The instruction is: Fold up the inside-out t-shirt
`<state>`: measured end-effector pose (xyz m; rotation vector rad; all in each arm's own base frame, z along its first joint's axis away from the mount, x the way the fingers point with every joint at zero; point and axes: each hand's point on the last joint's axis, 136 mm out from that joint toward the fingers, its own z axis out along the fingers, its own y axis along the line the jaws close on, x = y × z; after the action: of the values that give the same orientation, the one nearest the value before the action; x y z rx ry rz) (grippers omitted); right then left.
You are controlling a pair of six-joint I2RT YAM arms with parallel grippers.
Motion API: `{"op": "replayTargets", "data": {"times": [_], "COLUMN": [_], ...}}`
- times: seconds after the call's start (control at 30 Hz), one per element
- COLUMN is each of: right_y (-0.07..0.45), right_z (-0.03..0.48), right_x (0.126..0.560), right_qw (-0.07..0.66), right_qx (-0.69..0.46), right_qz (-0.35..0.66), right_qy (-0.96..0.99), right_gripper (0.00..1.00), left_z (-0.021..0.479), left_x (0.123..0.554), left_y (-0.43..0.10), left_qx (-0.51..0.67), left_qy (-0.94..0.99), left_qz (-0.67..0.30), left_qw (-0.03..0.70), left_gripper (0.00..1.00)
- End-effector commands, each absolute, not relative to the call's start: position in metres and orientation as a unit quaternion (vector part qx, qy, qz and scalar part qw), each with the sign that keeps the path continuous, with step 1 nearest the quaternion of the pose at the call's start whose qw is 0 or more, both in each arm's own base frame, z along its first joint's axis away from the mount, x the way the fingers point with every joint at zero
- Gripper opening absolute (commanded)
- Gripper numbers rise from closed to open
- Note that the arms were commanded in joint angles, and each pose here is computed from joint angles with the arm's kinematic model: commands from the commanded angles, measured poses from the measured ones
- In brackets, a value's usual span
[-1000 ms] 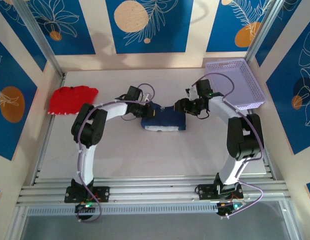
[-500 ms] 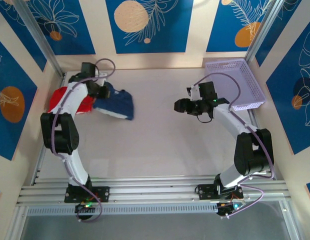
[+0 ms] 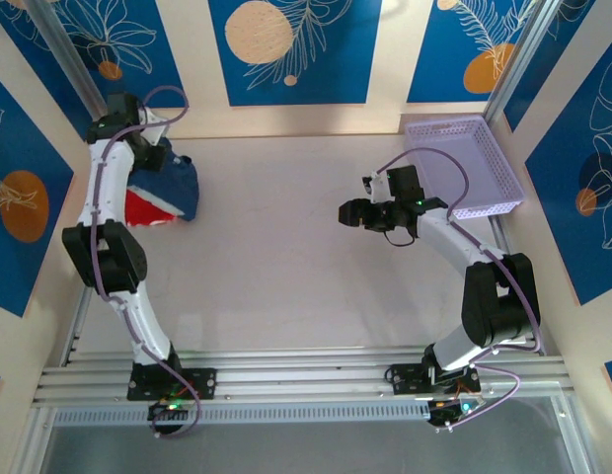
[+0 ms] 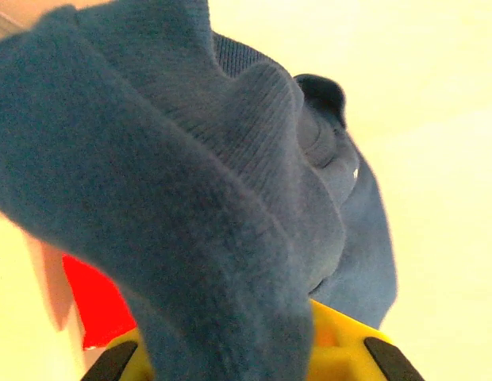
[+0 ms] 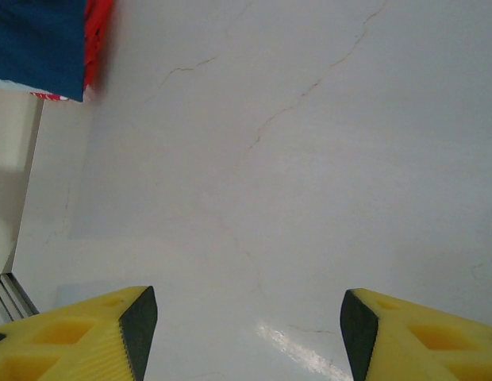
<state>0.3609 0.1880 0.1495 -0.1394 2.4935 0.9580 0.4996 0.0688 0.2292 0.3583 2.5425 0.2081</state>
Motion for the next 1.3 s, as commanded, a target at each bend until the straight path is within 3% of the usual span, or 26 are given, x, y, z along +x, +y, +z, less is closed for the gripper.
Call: {"op": "replayTargets", "data": {"times": [0.0,0.27,0.33,0.47,0.57,0.67,0.77,0.83,1.0,1.13,1.27], "right_y": [0.193,0.193,0.195,0.196,0.187,0.168,0.139,0.123,0.089,0.066,0.044], "right_z": [0.147,0.14,0.14,0.14,0.144,0.148,0.152,0.157,0.175,0.171,0.148], "right_x": [0.355,0.355,0.355,0.356,0.355,0.355,0.355,0.355,0.351,0.357,0.366], "right_qw": [0.221,0.21,0.209,0.208,0.225,0.263,0.312,0.347,0.426,0.48,0.526], "right_qx": [-0.055,-0.057,-0.059,-0.057,-0.051,-0.062,-0.069,-0.069,-0.041,-0.037,-0.018], "right_qz": [0.354,0.335,0.331,0.316,0.285,0.212,0.112,0.065,-0.017,-0.063,-0.055], "right_qy": [0.907,0.917,0.918,0.924,0.93,0.939,0.941,0.933,0.904,0.874,0.849], "right_gripper": [0.65,0.65,0.65,0.65,0.66,0.69,0.74,0.84,0.93,0.95,1.0], "left_z": [0.231,0.194,0.185,0.167,0.184,0.213,0.231,0.239,0.225,0.199,0.167], "left_x": [0.506,0.522,0.526,0.531,0.531,0.521,0.504,0.484,0.417,0.369,0.35], "left_y": [0.089,0.171,0.194,0.213,0.21,0.195,0.154,0.123,0.063,0.042,0.028], "left_qx": [0.131,0.066,0.038,-0.011,-0.061,-0.11,-0.139,-0.154,-0.175,-0.15,-0.095], "left_qy": [0.948,0.951,0.945,0.942,0.938,0.936,0.932,0.919,0.876,0.85,0.825], "left_qz": [0.097,0.215,0.258,0.288,0.276,0.231,0.142,0.084,-0.015,0.0,0.028], "left_qw": [0.274,0.215,0.198,0.171,0.198,0.241,0.301,0.352,0.45,0.505,0.557], "left_gripper": [0.0,0.01,0.12,0.51,0.73,0.85,0.89,0.98,1.0,1.0,1.0]}}
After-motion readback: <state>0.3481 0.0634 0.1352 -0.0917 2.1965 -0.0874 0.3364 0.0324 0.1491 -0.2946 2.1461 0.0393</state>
